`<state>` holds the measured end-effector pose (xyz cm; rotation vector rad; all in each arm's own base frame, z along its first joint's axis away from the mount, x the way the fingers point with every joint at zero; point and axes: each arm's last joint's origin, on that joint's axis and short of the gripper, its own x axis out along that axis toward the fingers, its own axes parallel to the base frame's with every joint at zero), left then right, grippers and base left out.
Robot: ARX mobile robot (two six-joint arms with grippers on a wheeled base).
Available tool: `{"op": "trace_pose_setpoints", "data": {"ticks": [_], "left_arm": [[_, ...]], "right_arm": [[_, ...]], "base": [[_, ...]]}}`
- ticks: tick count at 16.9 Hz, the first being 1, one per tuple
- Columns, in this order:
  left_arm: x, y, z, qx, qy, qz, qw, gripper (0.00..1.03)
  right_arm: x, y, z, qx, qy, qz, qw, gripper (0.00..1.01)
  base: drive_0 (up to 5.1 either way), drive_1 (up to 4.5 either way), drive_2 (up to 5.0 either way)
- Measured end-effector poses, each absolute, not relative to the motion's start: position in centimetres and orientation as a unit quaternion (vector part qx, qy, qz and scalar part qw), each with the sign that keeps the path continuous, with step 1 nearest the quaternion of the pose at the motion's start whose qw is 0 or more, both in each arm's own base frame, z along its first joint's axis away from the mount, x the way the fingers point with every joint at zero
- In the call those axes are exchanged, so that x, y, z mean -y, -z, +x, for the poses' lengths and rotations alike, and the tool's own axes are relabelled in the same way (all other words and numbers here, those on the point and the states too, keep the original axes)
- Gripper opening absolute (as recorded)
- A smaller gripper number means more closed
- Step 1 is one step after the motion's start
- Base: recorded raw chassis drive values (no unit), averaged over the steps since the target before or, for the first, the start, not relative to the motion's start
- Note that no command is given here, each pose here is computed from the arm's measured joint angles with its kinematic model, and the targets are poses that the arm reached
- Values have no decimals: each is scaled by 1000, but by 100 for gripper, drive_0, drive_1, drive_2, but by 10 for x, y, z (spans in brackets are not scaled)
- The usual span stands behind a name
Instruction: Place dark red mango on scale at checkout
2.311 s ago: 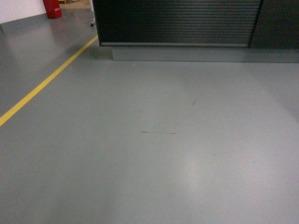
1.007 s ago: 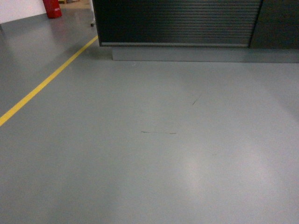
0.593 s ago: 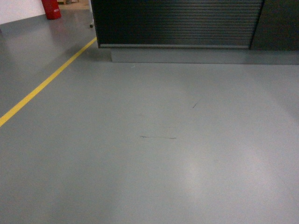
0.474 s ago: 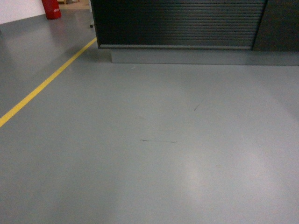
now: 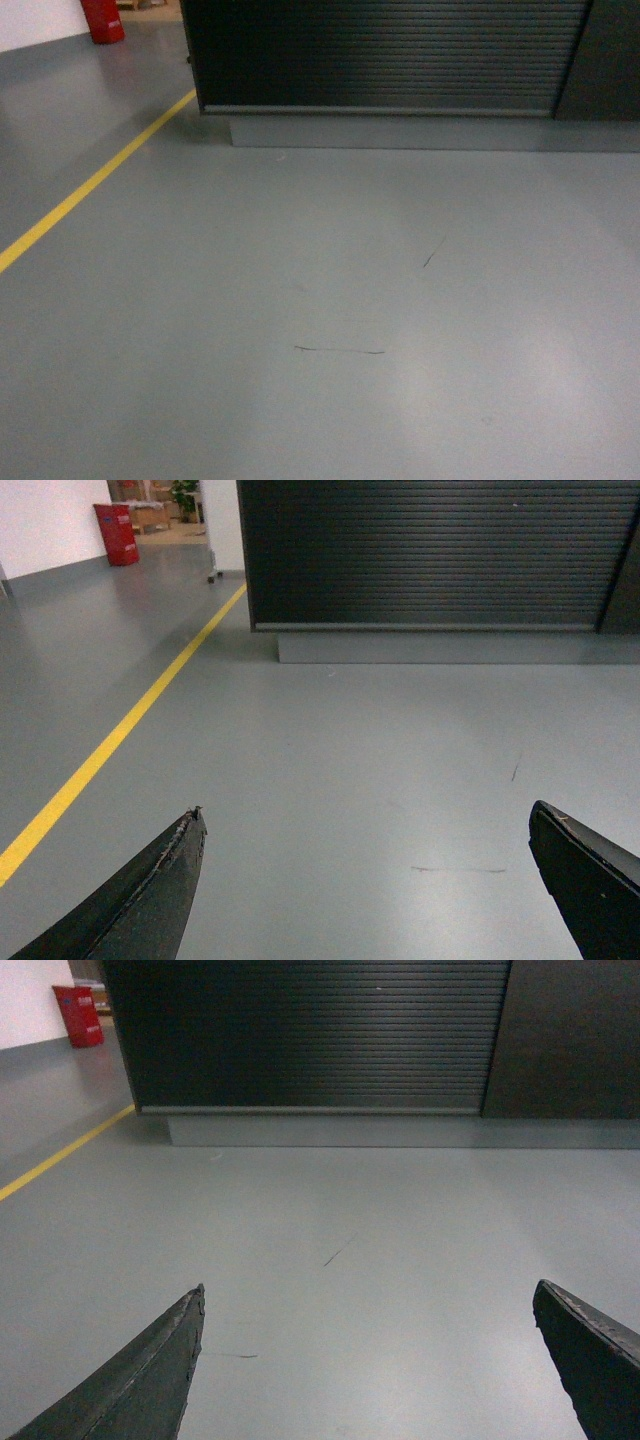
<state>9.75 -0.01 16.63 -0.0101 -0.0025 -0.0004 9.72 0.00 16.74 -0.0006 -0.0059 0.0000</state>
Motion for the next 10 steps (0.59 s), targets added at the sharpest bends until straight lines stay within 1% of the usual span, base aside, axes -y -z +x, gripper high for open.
{"op": "trace_pose_setpoints", "data": {"ticks": [10], "left_arm": [[0,-166,97,-2,0,-5,1000,98]], "right_arm": [[0,-167,97,3,0,0,1000,98]], "base": [[6,427,-416]]}}
